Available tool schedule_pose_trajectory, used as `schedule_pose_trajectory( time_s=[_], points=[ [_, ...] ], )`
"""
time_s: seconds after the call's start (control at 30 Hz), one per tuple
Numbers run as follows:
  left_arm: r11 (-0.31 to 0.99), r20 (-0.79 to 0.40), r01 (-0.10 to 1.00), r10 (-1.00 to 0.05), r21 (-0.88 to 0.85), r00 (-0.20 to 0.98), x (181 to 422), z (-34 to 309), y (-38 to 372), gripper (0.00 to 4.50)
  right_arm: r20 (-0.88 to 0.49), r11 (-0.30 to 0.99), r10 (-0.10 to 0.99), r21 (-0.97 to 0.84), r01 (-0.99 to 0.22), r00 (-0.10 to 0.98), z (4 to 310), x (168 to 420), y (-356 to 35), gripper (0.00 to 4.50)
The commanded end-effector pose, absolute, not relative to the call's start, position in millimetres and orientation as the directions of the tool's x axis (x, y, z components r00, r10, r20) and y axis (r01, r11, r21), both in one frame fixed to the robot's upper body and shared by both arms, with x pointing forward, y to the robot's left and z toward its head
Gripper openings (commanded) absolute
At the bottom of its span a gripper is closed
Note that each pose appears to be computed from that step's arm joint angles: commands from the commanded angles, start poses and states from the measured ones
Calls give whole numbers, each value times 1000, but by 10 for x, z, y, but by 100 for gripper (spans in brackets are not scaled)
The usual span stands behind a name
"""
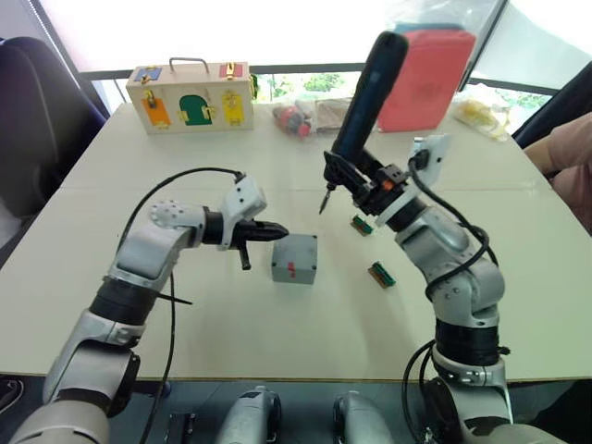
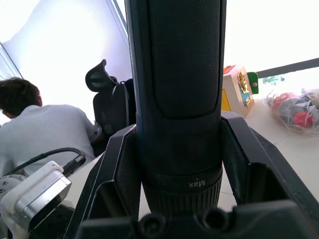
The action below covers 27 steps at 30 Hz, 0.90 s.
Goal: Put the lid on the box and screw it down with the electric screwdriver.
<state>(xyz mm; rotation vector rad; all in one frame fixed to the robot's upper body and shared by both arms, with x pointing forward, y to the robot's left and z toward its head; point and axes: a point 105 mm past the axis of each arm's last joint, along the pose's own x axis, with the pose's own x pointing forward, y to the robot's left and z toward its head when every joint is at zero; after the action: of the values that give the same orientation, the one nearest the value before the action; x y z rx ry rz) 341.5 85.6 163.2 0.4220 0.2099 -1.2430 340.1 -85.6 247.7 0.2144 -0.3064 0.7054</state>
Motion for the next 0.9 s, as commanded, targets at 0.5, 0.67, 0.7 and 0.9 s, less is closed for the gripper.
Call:
schedule_pose_trajectory(
  time_s=[0.5,0.67,0.7,0.9],
  points=[
    [183,-444,952,-852,244,278,3299,1400,744,0,313,757,624,-17,-653,716,2239,3372,-707,183],
    [186,-447,953,-850,240,278,3303,1385,750,0,317,759,622,-19,-651,716,2225,3384,-660,183],
    [186,-448,953,-850,239,278,3306,1387,750,0,321,759,621,-20,-650,715,2232,3384,-653,183],
    [191,-449,952,-848,241,283,3309,1395,763,0,372,761,610,-31,-648,699,2398,3364,-679,183]
  ],
)
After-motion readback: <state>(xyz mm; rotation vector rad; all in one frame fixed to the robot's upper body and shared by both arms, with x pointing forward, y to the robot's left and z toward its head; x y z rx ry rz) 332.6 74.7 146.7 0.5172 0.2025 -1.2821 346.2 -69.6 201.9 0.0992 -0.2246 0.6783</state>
